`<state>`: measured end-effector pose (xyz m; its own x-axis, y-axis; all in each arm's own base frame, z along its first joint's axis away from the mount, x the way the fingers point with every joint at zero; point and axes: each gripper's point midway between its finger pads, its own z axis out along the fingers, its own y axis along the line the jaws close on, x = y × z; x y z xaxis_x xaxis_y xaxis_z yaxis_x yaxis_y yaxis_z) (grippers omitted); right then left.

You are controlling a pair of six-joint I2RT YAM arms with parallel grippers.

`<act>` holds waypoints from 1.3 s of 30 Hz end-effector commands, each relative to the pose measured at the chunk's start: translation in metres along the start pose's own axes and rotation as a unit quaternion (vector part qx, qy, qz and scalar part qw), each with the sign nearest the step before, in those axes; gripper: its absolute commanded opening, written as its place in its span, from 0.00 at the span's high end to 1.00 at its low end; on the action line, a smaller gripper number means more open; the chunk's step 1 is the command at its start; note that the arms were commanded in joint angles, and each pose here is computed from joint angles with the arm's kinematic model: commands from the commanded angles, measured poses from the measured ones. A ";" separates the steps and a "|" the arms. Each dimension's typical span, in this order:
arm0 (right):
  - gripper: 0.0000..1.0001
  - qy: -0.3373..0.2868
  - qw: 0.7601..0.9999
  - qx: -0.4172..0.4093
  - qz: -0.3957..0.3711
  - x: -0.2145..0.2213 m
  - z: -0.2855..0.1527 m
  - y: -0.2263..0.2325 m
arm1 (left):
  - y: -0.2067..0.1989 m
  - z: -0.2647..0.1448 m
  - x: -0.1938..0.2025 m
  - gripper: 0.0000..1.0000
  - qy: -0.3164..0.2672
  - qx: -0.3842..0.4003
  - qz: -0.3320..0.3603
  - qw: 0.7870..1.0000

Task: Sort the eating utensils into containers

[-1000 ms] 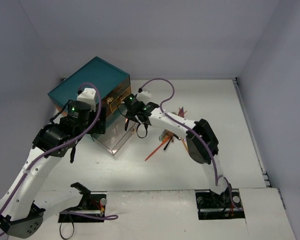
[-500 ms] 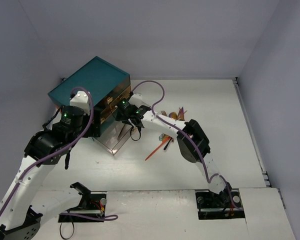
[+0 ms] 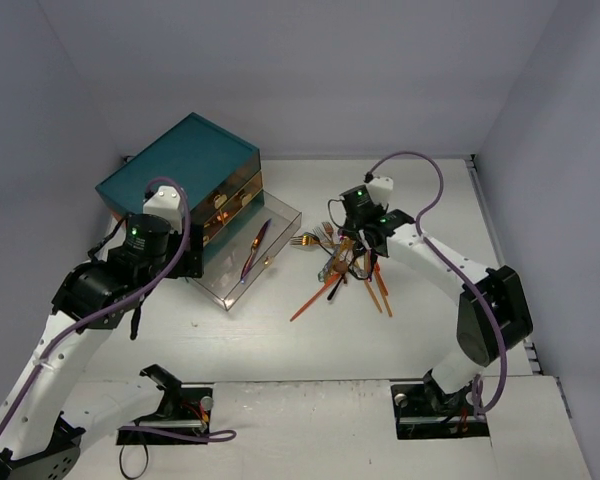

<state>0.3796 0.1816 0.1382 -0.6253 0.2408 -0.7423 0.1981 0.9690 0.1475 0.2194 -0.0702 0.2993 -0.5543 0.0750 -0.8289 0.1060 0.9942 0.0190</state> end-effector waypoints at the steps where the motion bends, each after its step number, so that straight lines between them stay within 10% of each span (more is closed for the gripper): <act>1: 0.69 0.036 0.998 0.020 -0.040 0.009 0.015 -0.046 | -0.004 0.003 -0.012 0.26 -0.012 0.002 -0.012 1.000; 39: 0.69 0.148 0.985 0.039 -0.080 0.079 0.079 -0.080 | -0.002 0.002 0.011 0.26 0.010 0.005 -0.025 1.000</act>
<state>0.3696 0.1220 0.0197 -0.8518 0.0989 -0.5145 0.1156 0.9933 -0.0004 0.2129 -0.0703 0.2810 -0.5987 0.0591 -0.7988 0.0935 0.9956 0.0036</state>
